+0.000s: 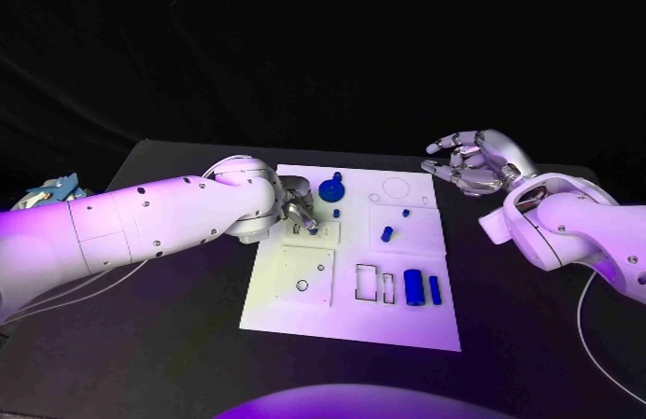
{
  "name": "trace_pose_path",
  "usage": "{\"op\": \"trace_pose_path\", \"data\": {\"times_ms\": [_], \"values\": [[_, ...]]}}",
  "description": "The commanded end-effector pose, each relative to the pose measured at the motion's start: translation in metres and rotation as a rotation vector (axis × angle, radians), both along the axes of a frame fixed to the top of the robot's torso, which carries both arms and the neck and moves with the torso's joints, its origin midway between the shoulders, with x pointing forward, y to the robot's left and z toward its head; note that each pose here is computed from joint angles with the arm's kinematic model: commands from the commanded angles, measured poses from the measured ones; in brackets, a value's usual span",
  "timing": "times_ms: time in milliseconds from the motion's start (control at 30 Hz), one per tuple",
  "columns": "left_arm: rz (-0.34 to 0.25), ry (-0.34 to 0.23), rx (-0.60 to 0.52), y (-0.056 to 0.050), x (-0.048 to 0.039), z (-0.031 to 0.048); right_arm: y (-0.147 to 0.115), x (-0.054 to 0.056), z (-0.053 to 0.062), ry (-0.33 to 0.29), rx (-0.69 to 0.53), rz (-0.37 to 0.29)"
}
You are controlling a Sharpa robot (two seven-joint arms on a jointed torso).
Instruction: Assemble the parts on the task board
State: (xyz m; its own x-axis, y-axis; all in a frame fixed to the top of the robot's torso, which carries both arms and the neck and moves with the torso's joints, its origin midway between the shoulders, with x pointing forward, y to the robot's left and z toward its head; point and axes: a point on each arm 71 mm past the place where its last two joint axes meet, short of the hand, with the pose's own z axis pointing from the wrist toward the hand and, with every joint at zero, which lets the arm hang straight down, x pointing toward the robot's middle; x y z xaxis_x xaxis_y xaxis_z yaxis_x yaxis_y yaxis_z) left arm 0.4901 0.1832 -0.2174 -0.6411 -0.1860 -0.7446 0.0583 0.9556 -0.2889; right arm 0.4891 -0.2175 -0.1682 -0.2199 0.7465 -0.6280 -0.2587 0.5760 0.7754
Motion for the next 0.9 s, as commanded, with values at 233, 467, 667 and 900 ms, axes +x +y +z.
{"op": "trace_pose_path", "data": {"times_ms": [233, 467, 667, 900], "values": [[-0.023, 0.028, 0.041, -0.0004, -0.0020, -0.0036, 0.0011, -0.0004, -0.0013, 0.004, -0.001, 0.014], [-0.028, 0.040, 0.051, 0.0002, -0.0024, -0.0049, 0.0009, -0.0004, -0.0019, 0.005, 0.000, 0.014], [-0.027, 0.043, 0.055, 0.0008, -0.0022, -0.0055, 0.0006, -0.0003, -0.0021, 0.005, -0.001, 0.013], [-0.026, 0.044, 0.056, 0.0012, -0.0020, -0.0057, 0.0005, -0.0002, -0.0022, 0.005, -0.001, 0.012]]}}
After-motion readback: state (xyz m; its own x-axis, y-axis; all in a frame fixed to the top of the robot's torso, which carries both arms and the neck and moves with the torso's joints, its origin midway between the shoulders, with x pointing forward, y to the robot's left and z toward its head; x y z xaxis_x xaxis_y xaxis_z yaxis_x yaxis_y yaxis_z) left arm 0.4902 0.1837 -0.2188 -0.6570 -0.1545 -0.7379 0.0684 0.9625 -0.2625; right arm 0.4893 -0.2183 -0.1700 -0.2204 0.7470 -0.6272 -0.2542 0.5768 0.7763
